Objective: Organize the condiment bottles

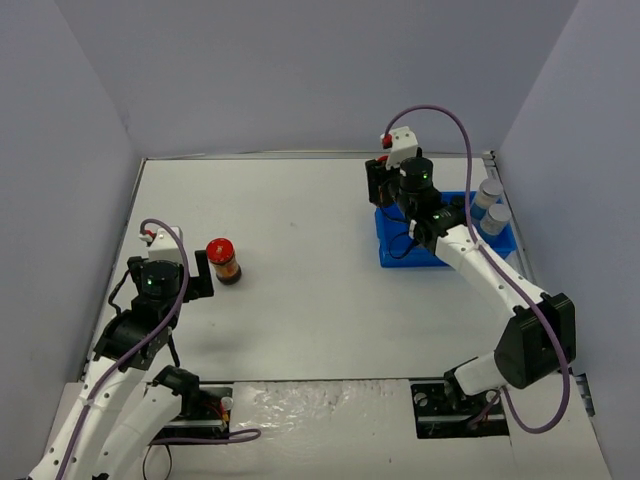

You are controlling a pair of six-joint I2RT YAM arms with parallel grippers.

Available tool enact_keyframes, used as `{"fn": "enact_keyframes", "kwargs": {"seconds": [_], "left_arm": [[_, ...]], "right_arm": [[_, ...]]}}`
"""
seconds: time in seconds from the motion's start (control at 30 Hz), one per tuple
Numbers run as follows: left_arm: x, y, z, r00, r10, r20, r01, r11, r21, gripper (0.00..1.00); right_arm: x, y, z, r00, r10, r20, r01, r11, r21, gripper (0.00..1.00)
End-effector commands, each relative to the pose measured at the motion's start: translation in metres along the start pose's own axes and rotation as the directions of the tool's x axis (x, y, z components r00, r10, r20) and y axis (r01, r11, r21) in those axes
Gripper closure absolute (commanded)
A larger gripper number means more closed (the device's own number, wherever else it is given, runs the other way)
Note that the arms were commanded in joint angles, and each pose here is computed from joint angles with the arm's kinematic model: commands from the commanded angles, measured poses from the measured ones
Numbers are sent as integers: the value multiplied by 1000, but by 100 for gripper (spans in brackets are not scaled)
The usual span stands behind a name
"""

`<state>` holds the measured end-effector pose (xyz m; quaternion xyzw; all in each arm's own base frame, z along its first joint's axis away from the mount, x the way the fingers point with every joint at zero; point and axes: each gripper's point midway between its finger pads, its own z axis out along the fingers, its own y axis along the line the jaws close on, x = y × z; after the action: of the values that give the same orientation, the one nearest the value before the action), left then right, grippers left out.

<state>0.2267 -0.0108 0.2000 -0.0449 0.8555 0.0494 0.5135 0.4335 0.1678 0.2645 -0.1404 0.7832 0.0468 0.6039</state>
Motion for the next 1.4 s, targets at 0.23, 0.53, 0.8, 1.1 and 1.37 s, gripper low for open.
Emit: {"fn": "enact_keyframes", "kwargs": {"seconds": [0.23,0.53,0.8,1.1,1.37], "left_arm": [[-22,-2,0,997,-28,69,27,1000,9,3],[-21,-3,1,998,-24,61,24,1000,9,3],[-22,-3,0,997,-31,69,30,999,11,3],[-19,-6,2,998,-38,58,36,999,24,3],[-14,-18,4,997,-76,10,75,995,64,3]], "right_arm": [[-10,-70,26,990,72,121,-93,980,178,100],[20,-75,58,987,118,105,-134,978,159,100],[43,-76,77,987,122,100,-137,978,155,100],[66,-72,91,987,124,101,-137,981,135,100],[75,-76,87,988,124,96,-138,979,153,68]]}}
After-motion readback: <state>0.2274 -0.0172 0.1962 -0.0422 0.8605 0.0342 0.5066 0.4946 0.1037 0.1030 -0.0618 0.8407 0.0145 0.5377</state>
